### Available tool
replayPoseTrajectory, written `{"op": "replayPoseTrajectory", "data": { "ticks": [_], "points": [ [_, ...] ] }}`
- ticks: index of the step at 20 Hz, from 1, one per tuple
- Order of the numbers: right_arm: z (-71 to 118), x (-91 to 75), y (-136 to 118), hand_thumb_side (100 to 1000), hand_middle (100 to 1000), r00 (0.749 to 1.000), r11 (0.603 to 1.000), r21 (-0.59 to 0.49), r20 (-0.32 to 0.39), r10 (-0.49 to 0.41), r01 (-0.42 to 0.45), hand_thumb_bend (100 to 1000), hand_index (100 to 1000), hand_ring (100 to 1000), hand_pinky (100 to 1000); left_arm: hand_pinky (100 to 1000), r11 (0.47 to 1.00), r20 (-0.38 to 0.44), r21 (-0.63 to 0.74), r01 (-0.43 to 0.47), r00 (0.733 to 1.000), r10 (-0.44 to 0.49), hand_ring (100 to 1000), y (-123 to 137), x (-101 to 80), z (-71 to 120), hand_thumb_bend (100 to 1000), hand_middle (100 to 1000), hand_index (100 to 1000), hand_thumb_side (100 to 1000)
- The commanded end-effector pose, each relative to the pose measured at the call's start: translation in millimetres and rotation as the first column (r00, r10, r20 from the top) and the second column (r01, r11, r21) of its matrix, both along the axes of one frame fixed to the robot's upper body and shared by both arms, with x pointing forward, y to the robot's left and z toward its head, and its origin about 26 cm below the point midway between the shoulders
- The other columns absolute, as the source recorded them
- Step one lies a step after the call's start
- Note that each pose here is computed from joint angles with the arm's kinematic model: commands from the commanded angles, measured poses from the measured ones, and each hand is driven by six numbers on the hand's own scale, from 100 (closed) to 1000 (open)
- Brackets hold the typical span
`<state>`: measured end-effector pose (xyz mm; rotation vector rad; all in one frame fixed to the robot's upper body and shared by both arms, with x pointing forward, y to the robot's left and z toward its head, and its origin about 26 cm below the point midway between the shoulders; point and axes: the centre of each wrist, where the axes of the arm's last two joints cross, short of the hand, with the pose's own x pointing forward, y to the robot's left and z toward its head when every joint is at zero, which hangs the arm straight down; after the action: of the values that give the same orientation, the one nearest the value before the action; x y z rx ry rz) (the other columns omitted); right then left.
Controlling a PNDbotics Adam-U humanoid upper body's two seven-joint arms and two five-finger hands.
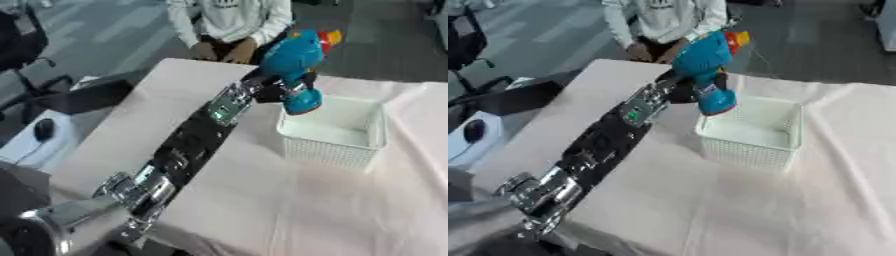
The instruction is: Pick up objects on the table and place them in the box.
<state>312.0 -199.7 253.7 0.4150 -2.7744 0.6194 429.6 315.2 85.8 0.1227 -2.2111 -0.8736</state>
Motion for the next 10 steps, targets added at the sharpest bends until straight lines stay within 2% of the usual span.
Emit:
{"op": "replayPoseTrajectory", "data": {
  "ticks": [1, 10],
  "points": [
    [9.2, -2.2, 3, 1000, 113, 0.999, 1.000, -0.001, 0.031, 0.018, -0.018, 100, 491, 100, 293, 100, 0.999, 0.059, 0.036, 0.003, 0.998, -0.005, 100, 0, 5.3, 9.7, 100, 100, 359, 719],
    [9.7, -2.3, 4, 1000, 115, 0.999, 1.000, 0.003, 0.032, 0.023, -0.023, 100, 491, 100, 293, 100, 0.997, 0.091, 0.070, -0.023, 0.996, 0.016, 100, 0, 10.4, -3.4, 100, 100, 370, 728]
  ]
}}
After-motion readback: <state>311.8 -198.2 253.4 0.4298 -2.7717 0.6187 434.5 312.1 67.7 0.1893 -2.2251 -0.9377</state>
